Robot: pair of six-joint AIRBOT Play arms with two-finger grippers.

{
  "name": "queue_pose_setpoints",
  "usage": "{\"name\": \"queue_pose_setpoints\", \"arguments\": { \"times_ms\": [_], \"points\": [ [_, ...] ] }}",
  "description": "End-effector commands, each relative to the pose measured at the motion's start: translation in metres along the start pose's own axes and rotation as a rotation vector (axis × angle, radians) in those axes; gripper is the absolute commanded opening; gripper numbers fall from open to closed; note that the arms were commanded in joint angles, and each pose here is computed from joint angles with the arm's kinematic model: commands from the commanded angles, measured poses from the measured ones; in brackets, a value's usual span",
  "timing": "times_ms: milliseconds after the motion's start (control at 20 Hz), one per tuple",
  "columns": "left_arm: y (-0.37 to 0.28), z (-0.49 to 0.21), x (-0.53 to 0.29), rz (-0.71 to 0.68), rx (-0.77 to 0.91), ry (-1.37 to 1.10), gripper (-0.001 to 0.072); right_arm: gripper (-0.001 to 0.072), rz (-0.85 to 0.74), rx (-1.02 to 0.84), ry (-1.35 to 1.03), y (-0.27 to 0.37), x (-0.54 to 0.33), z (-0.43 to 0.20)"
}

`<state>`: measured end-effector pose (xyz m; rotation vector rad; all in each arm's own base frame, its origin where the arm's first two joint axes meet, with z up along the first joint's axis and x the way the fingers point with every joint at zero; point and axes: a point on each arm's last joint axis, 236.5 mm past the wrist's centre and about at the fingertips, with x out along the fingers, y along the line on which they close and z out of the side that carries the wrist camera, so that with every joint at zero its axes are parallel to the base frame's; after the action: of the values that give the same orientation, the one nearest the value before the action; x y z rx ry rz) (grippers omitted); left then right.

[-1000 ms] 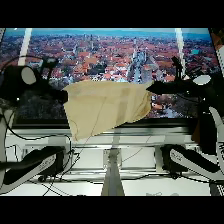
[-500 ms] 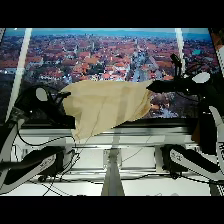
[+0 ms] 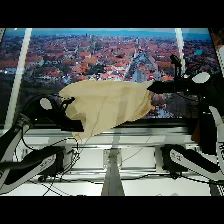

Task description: Fold the clothes and pants, and hang the long-sleeved shirts on hangers.

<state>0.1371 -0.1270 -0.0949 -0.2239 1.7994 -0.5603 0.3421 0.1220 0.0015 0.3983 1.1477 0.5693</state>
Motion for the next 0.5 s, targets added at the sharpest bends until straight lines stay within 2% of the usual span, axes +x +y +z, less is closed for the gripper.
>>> {"name": "queue_pose_setpoints", "arguments": {
  "times_ms": [0,200,450],
  "points": [
    [0.01,-0.001,-0.003,0.045,0.032,0.011,0.0564,0.0013,0.013,-0.002,0.023,0.004,0.0,-0.005],
    [0.039,-0.03,-0.013,0.171,0.064,0.144,0.0564,0.0013,0.013,-0.001,0.023,0.004,0.0,-0.005],
    [0.035,-0.014,-0.011,0.155,0.062,0.074,0.0565,0.0014,0.014,-0.001,0.023,0.004,0.0,-0.005]
  ]
}}
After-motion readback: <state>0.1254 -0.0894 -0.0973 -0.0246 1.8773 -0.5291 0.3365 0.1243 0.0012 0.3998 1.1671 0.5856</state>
